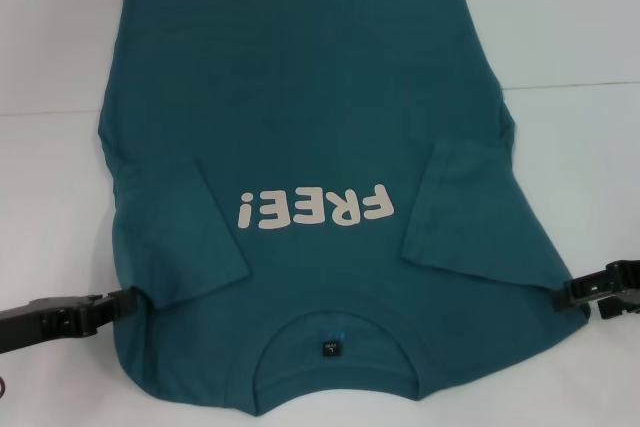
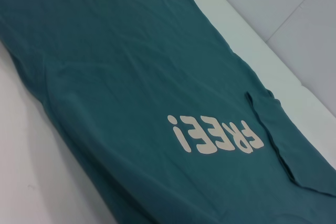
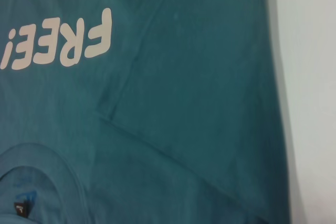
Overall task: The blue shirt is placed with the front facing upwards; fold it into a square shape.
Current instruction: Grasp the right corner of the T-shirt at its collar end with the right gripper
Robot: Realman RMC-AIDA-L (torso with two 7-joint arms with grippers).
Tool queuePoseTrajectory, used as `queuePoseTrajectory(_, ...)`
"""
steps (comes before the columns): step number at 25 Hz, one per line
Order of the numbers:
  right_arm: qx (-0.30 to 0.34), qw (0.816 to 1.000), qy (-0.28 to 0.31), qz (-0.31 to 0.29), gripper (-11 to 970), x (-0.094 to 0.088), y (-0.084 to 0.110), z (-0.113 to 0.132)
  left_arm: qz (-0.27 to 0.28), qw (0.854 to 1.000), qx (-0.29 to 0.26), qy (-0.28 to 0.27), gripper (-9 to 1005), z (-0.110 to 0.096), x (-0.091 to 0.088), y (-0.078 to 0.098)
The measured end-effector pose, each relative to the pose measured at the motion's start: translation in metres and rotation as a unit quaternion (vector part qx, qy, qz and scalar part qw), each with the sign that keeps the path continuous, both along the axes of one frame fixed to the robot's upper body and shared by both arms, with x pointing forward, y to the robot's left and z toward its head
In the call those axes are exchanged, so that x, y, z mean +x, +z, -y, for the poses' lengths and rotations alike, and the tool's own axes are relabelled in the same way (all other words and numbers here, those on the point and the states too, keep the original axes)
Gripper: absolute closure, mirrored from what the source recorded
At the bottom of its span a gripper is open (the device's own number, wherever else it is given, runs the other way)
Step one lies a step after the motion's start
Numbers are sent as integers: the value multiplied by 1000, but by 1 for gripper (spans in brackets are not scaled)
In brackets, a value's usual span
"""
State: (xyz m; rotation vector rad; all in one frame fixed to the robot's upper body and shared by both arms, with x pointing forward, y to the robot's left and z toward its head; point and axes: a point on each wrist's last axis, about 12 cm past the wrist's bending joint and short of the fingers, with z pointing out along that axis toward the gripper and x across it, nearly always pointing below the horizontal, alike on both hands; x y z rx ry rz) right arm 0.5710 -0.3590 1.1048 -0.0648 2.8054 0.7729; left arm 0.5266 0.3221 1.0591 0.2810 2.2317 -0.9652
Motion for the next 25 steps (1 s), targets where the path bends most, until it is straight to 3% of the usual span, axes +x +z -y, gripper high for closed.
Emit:
queuePoseTrajectory(15,38,999,-5,20,43,5,-1,-11,2,1000,1,-2,948,1,2,1)
queuePoseTrajectory(25,62,997,-29,37,43,2,4,1,4,1000,0,-5,947,3,4,2)
